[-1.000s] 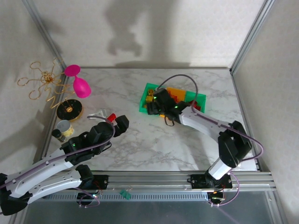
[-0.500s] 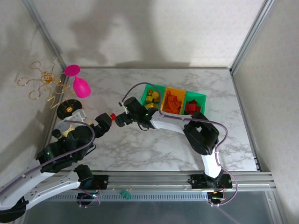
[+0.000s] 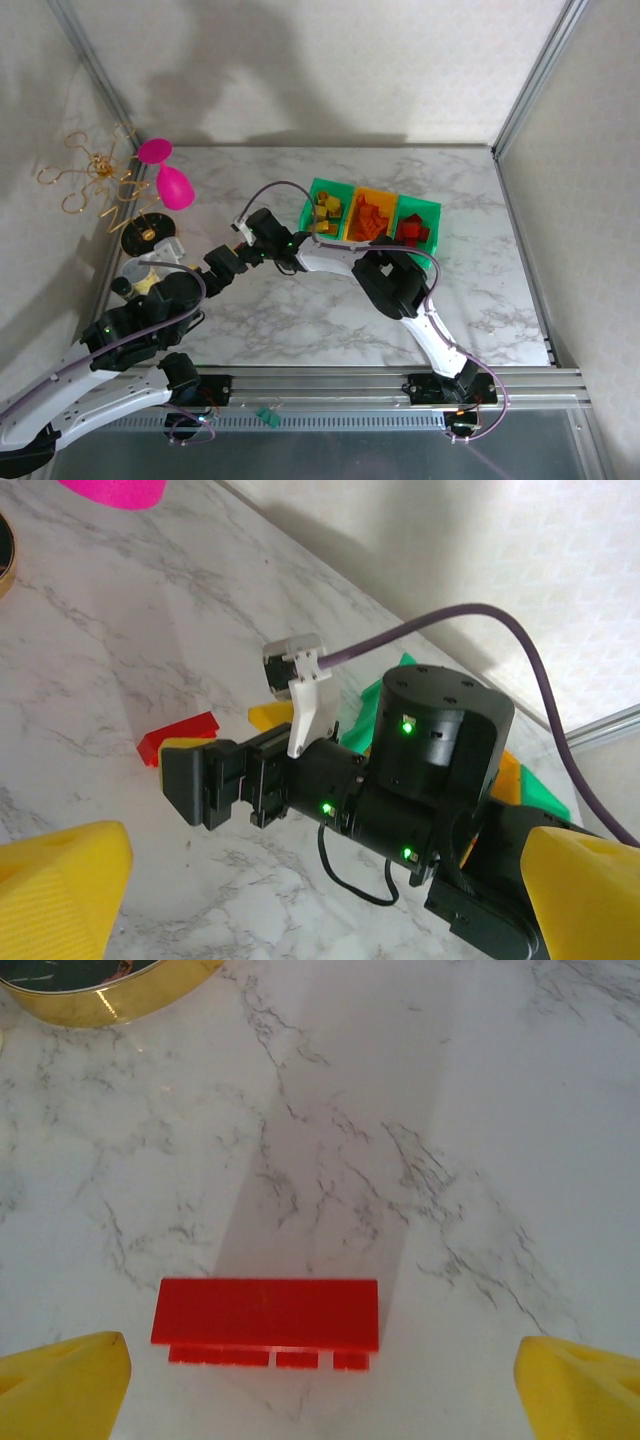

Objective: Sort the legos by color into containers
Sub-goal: Pick up the lego from the middle-left of the table.

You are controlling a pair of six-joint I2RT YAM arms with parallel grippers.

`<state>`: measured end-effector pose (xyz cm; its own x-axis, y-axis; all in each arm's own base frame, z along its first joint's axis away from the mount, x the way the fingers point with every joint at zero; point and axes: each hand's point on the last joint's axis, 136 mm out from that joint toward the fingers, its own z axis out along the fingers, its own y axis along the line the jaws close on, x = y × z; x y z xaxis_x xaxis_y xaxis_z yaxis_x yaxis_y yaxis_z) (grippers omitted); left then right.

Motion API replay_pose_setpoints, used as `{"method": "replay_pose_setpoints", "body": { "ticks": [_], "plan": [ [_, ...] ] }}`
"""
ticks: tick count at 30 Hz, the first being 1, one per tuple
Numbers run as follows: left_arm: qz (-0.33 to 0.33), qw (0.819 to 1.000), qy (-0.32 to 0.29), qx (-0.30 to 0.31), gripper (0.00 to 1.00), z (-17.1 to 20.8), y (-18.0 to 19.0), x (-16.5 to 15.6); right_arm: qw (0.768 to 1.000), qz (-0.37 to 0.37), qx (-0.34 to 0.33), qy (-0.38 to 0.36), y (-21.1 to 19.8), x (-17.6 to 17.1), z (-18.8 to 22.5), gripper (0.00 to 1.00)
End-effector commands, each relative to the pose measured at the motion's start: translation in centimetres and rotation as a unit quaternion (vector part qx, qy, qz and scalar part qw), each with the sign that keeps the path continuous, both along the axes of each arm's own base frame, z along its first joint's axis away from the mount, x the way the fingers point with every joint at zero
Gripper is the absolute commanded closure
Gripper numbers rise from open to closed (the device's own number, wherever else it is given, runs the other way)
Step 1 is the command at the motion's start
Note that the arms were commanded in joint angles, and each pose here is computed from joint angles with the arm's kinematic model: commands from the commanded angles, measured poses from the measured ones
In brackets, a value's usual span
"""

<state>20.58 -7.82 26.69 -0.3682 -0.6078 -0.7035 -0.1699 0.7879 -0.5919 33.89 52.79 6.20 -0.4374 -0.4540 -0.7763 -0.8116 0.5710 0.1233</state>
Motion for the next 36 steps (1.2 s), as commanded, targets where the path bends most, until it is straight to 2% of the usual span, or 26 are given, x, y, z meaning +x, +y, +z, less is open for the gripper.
{"method": "replay_pose_setpoints", "body": {
  "ticks": [1, 12, 16, 21, 26, 36],
  "plan": [
    [0.053, 0.998, 0.014, -0.007, 0.00, -1.3, 1.4, 0.1, 1.000, 0.019, 0.003, -0.012, 1.7, -0.2, -0.3, 0.01],
    [0.058, 0.998, 0.018, -0.008, 0.00, -1.7, 1.2, 0.4, 0.999, 0.028, -0.013, -0.011, 3.5, 0.2, -2.8, 0.01],
    [0.060, 0.998, 0.021, -0.006, 0.00, -2.0, 1.3, 0.3, 0.999, 0.042, -0.017, -0.020, 4.3, -1.6, -2.6, 0.02],
    [0.060, 0.998, 0.020, -0.011, 0.00, -2.0, 1.3, 0.3, 0.999, 0.011, -0.033, -0.029, 4.2, -1.0, -3.6, 0.02],
    [0.059, 0.998, 0.020, -0.011, 0.00, -2.0, 1.3, 0.2, 0.999, -0.014, -0.037, -0.035, 3.7, -0.2, -3.7, 0.10],
    [0.056, 0.998, 0.019, -0.011, 0.00, -1.9, 1.1, 0.3, 0.997, -0.049, -0.036, -0.045, 3.1, 0.8, -2.4, 0.36]
  ]
}}
